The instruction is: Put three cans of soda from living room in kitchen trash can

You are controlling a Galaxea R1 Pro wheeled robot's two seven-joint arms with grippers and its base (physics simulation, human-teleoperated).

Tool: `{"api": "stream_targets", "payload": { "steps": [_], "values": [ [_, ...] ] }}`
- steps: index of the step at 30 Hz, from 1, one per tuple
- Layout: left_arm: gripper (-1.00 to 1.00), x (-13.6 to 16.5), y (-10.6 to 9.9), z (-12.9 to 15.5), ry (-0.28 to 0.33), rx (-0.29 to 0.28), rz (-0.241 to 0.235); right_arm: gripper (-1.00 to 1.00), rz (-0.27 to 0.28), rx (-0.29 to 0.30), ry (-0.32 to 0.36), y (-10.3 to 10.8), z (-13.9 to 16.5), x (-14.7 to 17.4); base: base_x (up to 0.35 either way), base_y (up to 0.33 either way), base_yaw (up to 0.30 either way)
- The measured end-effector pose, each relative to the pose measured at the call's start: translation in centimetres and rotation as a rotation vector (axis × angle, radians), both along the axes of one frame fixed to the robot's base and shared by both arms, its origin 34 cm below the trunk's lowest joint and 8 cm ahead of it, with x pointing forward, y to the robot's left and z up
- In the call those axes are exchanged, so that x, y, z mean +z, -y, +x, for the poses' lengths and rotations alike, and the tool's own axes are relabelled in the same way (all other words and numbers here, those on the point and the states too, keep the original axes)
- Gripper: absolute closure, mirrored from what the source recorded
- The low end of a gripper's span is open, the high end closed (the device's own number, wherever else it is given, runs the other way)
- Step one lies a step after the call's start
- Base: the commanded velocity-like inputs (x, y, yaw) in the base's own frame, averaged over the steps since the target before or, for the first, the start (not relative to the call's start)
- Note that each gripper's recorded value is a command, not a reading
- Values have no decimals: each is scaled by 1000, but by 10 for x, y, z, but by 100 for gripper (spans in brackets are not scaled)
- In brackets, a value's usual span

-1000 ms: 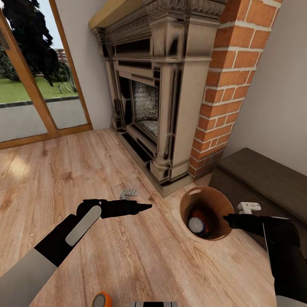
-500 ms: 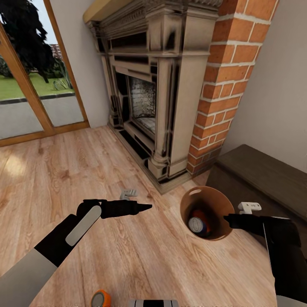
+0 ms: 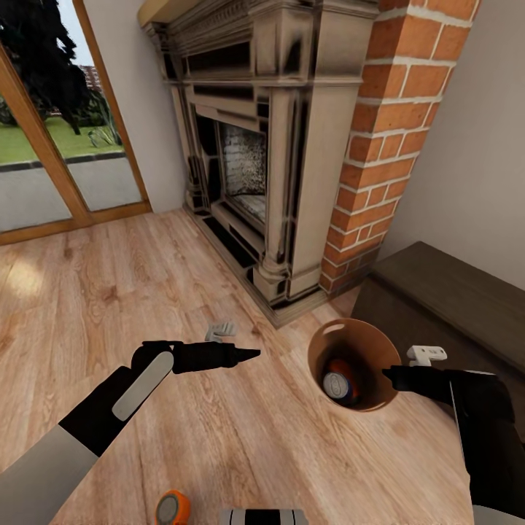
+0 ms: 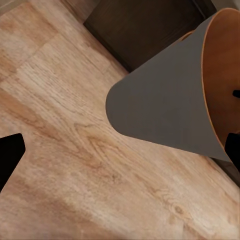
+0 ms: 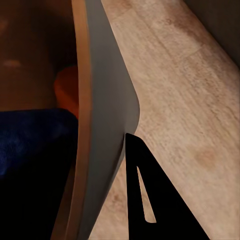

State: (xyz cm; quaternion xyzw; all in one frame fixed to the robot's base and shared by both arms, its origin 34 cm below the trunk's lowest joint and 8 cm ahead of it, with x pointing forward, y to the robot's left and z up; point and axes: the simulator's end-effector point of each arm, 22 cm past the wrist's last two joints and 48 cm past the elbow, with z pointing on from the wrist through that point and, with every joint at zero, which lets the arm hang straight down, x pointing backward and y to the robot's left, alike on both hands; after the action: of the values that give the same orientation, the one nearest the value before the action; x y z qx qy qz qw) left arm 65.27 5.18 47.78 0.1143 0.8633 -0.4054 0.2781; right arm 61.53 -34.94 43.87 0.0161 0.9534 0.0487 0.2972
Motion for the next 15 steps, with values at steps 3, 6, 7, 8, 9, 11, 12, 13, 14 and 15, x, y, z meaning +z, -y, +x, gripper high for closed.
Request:
{"api": "stream_targets", "payload": {
  "steps": [3,6,7,8,9,11,12,13,14,15],
  "values": [
    [-100,-3,0,0,-5,0,0,100,0,0,-5,0,0,-3,0,0,0],
    [-100,-5,0,0,-9,0,0,100,0,0,-10,0,-1,-5,0,0,0],
    [-100,-6,0,0,-11,0,1,100,0,0,-11,0,-1,-6,0,0,4],
    [-100,-7,-1,0,-13,1,1,100,0,0,-13,0,-1,-7,0,0,36],
    [-100,-8,-1,0,-14,1,1,100,-1,0,-14,0,-1,-8,0,0,46],
    [-100,-10,0,0,-17,0,0,100,-4,0,-18,1,-1,-9,0,0,98],
    [-100,-11,0,0,-18,1,0,100,-5,0,-19,1,-2,-10,0,0,140],
    [-100,-11,0,0,-20,1,0,100,-5,0,-21,1,-2,-11,0,0,162],
    [-100,-12,0,0,-21,1,0,100,-4,-1,-23,1,-2,-12,0,0,177],
    [-100,-13,-1,0,-22,1,0,100,-3,-1,-24,1,-2,-12,0,0,188]
  ]
}}
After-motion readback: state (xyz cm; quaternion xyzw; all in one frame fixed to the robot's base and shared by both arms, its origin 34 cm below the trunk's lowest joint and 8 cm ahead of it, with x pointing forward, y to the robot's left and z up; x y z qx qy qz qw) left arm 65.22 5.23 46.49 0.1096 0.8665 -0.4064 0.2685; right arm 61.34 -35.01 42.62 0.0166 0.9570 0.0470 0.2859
